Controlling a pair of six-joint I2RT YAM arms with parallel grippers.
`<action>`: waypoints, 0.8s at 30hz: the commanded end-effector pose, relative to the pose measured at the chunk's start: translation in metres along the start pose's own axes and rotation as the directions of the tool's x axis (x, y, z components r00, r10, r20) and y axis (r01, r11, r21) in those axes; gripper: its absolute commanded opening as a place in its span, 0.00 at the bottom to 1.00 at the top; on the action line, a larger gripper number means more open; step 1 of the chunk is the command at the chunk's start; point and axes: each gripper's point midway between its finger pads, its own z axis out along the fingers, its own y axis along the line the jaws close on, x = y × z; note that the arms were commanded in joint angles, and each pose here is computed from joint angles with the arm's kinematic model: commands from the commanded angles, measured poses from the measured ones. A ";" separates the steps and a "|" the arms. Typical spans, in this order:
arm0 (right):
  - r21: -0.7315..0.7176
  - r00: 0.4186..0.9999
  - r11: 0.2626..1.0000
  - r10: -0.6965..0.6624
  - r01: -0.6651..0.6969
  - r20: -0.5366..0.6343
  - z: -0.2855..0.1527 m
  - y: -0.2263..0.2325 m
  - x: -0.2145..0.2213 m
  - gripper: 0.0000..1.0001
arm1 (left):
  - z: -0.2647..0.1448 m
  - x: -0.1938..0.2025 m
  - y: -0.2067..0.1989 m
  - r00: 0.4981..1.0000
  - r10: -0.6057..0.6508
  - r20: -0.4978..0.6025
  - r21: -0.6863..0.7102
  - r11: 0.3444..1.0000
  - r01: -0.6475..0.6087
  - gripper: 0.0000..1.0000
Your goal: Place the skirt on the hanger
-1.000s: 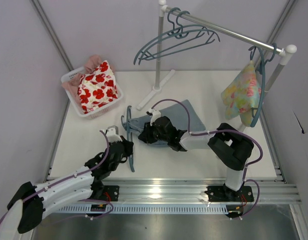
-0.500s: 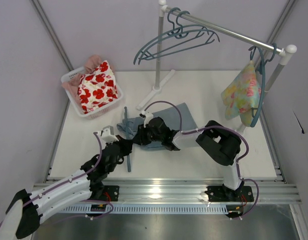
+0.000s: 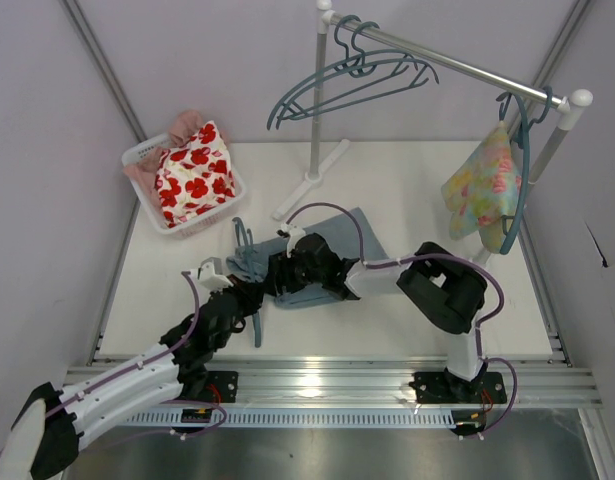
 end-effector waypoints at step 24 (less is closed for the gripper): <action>0.272 0.995 0.960 -0.045 0.067 -0.089 -0.071 -0.053 -0.012 0.16 | -0.001 -0.005 -0.011 0.997 -0.056 0.043 0.090 0.995 0.052 0.00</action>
